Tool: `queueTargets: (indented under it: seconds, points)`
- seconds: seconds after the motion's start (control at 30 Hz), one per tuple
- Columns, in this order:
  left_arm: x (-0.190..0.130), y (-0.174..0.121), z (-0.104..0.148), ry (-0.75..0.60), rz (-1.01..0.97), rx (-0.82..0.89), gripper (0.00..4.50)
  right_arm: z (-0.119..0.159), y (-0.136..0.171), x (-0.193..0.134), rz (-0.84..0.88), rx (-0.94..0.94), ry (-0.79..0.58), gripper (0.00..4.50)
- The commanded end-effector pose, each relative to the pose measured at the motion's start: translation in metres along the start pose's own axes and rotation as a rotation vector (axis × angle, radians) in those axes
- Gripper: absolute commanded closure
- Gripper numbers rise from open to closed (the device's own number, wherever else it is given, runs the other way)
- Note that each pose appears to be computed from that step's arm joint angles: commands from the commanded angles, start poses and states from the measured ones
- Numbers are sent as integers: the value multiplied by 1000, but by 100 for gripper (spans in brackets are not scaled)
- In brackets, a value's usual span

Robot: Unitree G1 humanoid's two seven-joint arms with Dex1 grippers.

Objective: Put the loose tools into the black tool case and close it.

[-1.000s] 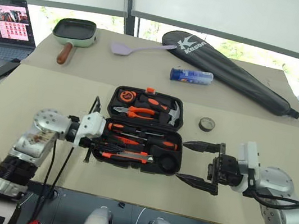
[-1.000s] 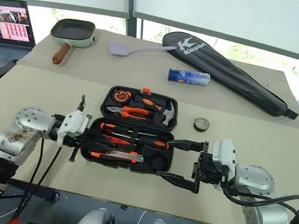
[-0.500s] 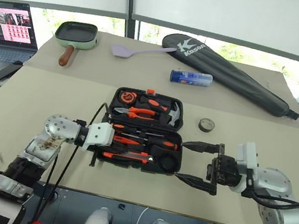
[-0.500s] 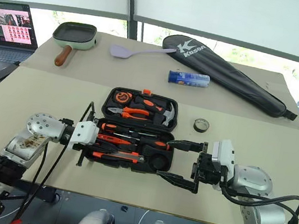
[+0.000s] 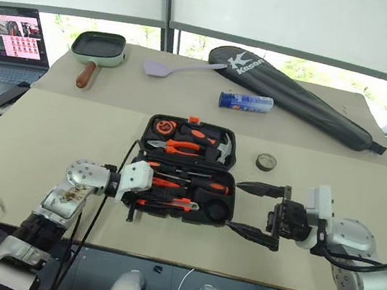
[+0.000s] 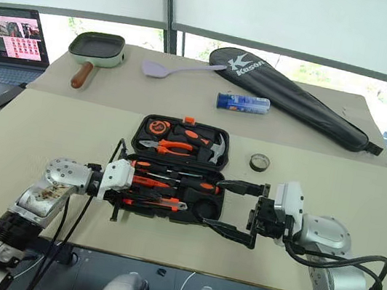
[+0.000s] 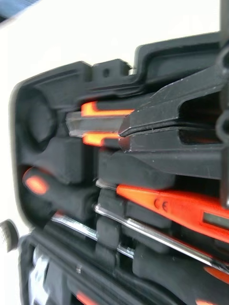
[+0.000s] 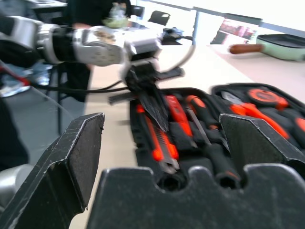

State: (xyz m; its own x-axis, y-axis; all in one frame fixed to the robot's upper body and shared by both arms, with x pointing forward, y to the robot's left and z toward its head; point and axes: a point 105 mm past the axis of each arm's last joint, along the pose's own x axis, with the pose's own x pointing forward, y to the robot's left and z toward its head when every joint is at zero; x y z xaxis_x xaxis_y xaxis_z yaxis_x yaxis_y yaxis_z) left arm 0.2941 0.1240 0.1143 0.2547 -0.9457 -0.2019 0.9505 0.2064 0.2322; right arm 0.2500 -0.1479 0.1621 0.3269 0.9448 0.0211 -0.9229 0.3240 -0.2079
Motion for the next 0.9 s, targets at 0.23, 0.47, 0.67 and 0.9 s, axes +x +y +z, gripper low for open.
queueTargets:
  seconds: [0.23, 0.47, 0.67, 0.9]
  points:
    - [-86, -4, 38, -47, 189, -72, 187, -51, -23, -126, -495, -13, 227, 0]
    - [-122, -8, 37, -121, 221, -93, 3, -55, -40, -125, -518, -35, 320, 0]
    - [-102, -5, 52, -194, 182, -76, 3, -24, -81, -69, -317, -120, 369, 0]
    - [-78, -1, 56, -200, 131, -58, 3, -43, -129, -21, -164, -120, 717, 0]
